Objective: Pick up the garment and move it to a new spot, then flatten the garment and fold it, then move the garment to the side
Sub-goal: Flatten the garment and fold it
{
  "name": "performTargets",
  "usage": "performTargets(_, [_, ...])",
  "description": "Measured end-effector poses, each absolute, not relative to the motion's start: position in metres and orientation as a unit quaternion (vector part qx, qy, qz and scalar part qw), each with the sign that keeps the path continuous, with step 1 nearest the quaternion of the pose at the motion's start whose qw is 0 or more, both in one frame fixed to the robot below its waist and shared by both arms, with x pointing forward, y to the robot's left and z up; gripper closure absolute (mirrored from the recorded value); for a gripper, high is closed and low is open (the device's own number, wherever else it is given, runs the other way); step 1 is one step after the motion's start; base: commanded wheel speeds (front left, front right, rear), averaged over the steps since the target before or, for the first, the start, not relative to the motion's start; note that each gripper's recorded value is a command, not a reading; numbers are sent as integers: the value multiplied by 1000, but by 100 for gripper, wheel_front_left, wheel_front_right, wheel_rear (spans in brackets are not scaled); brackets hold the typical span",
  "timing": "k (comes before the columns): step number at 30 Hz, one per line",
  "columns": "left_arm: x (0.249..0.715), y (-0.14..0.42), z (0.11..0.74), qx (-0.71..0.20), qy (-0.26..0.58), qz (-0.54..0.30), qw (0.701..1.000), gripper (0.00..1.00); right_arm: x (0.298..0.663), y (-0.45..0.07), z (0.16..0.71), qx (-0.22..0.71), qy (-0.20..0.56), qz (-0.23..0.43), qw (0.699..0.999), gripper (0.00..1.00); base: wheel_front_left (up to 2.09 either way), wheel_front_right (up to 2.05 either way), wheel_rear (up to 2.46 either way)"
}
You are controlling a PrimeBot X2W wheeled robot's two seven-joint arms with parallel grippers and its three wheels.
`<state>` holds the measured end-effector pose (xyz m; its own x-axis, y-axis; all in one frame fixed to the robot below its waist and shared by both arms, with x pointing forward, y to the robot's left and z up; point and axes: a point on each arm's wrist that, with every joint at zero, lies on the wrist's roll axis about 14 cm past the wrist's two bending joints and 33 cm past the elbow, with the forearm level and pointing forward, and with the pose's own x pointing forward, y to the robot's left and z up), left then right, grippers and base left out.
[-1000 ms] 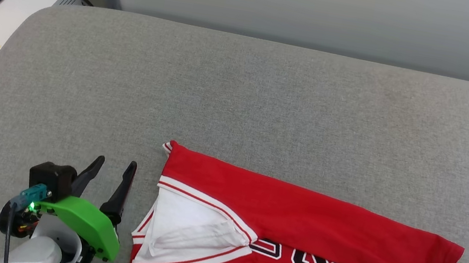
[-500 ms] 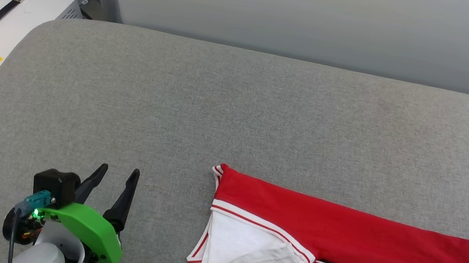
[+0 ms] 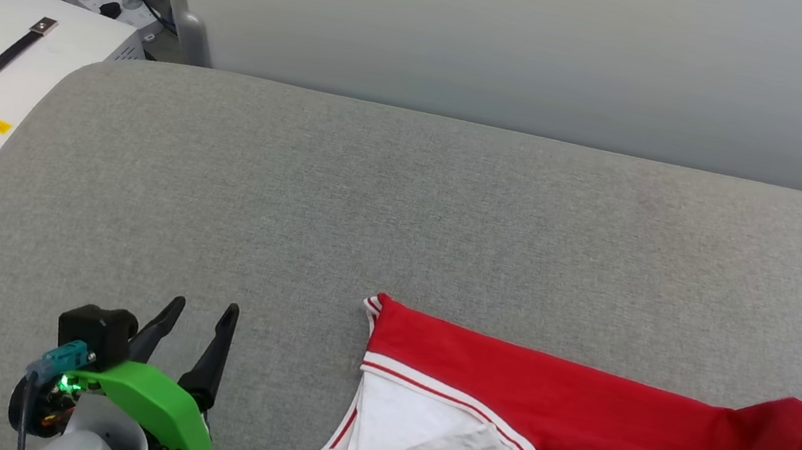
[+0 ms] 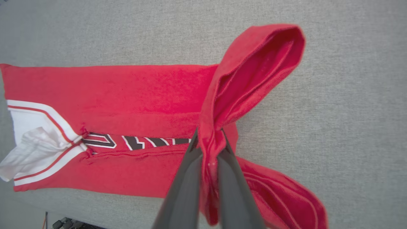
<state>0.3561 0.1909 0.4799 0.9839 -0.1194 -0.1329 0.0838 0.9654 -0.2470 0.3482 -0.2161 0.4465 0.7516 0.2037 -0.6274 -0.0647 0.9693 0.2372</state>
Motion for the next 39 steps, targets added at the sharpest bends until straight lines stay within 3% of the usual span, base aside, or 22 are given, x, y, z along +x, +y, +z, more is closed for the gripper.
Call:
performTargets(12, [343, 203, 475, -138, 75, -27, 987, 0, 340, -115, 463, 151, 351, 185, 905, 100, 0, 0, 0])
performTargets(20, [336, 215, 474, -135, 70, -7, 988, 0, 330, -26, 474, 259, 348, 309, 846, 100, 0, 0, 0])
performTargets(27, [331, 221, 473, -133, 70, 2, 989, 0, 332, 24, 475, 262, 343, 364, 825, 100, 0, 0, 0])
performTargets(33, [326, 219, 475, -146, 65, 0, 987, 0, 340, 40, 458, 252, 356, 365, 822, 100, 0, 0, 0])
performTargets(34, [325, 220, 475, -146, 64, 2, 987, 0, 340, 43, 455, 253, 358, 364, 821, 82, 0, 0, 0])
performTargets(35, [325, 221, 475, -146, 64, 3, 987, 0, 341, 45, 454, 252, 359, 364, 821, 0, 0, 0, 0])
performTargets(39, [323, 222, 473, -146, 68, 5, 987, 0, 339, 59, 450, 251, 365, 379, 813, 0, 0, 0, 0])
